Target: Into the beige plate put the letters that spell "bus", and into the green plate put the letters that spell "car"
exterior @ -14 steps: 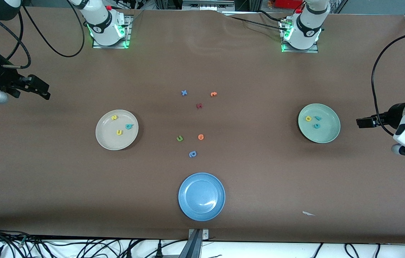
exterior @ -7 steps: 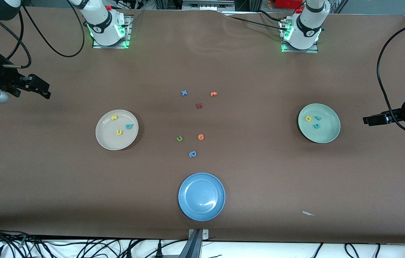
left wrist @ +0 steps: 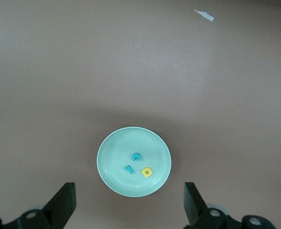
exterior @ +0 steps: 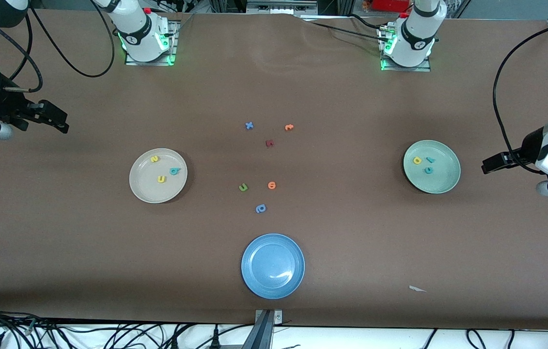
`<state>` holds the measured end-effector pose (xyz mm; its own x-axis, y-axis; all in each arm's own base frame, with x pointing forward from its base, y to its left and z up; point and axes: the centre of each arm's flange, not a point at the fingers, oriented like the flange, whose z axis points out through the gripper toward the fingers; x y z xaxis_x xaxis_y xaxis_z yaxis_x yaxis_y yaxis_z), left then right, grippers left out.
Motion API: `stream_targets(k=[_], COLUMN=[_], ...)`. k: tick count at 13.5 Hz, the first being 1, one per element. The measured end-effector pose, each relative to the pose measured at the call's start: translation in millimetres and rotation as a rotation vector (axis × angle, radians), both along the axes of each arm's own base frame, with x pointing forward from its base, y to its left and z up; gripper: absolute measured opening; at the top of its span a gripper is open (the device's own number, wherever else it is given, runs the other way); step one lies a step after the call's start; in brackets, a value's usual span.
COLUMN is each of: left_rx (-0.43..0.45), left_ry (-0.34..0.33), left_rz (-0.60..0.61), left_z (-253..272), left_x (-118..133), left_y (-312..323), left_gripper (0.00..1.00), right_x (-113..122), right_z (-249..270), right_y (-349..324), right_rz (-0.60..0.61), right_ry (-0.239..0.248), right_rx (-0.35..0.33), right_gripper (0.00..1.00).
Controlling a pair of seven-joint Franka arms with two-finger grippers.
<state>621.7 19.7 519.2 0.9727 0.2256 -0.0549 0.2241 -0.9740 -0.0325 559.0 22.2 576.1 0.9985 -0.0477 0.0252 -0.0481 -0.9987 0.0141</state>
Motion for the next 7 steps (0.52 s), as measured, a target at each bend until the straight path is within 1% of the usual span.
stream_targets(k=[2,7], left_rx=[-0.009,-0.011], left_ry=[-0.007,0.009], left_rz=[0.005,0.003], left_z=[3.3,-4.2], left_x=[-1.3,-2.9], left_y=[1.1,-0.8], left_gripper=[1.0,1.0], right_x=[-0.1,-0.1], right_z=[0.0,-0.1], right_y=[0.0,0.0], right_rz=[0.0,0.0], right_ry=[0.001,0.001], right_rx=[0.0,0.0], right_gripper=[1.0,1.0])
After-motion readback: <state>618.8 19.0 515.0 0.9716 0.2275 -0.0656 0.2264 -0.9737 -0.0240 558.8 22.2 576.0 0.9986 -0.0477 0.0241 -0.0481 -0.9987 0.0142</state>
